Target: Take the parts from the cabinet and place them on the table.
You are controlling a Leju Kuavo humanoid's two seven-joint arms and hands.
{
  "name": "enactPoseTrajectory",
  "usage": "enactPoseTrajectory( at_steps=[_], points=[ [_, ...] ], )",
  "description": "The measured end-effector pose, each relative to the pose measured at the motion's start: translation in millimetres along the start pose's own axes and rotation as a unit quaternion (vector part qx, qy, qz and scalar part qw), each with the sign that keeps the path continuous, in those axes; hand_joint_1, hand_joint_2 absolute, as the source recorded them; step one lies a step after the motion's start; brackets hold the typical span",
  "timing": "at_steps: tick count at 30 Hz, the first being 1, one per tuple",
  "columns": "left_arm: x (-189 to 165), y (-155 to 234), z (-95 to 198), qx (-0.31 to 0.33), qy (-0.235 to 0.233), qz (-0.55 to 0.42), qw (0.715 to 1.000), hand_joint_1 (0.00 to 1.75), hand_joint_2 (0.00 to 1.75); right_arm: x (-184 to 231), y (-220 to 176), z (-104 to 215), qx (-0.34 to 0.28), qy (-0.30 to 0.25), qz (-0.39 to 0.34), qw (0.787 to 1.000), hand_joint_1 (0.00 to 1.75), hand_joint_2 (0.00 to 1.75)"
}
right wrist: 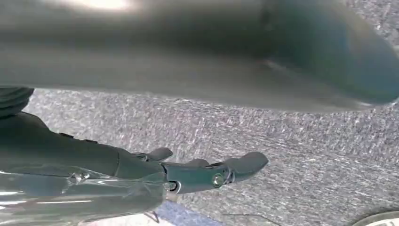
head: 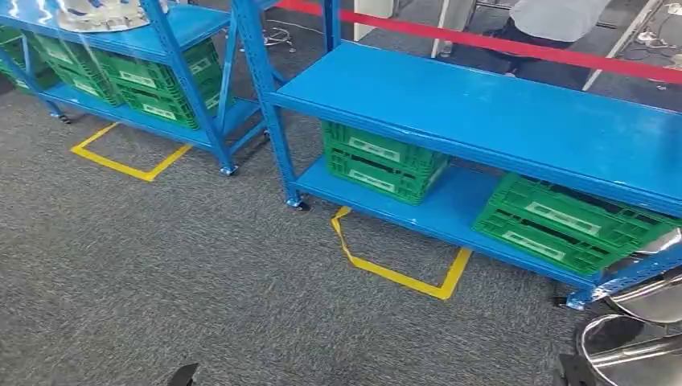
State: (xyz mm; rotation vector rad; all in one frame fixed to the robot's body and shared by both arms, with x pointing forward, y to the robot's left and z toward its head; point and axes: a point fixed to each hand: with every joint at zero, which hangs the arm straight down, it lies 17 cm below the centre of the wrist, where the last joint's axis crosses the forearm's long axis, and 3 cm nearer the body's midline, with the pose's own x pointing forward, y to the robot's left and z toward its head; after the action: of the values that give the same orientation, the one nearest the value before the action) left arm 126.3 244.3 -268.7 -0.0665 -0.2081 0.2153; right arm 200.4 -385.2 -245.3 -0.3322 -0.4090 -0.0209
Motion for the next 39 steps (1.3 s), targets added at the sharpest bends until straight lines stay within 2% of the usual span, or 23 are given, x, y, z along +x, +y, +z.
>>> enactPoseTrajectory(
  at_steps=[39],
  points=[
    [7.7, -2.4, -0.1, -0.001, -0.005, 0.000, 1.000, 0.00, 0.00, 1.7, -1.9, -0.3, -0.006, -0.002, -0.012, 1.000, 0.00, 0.00]
  ],
)
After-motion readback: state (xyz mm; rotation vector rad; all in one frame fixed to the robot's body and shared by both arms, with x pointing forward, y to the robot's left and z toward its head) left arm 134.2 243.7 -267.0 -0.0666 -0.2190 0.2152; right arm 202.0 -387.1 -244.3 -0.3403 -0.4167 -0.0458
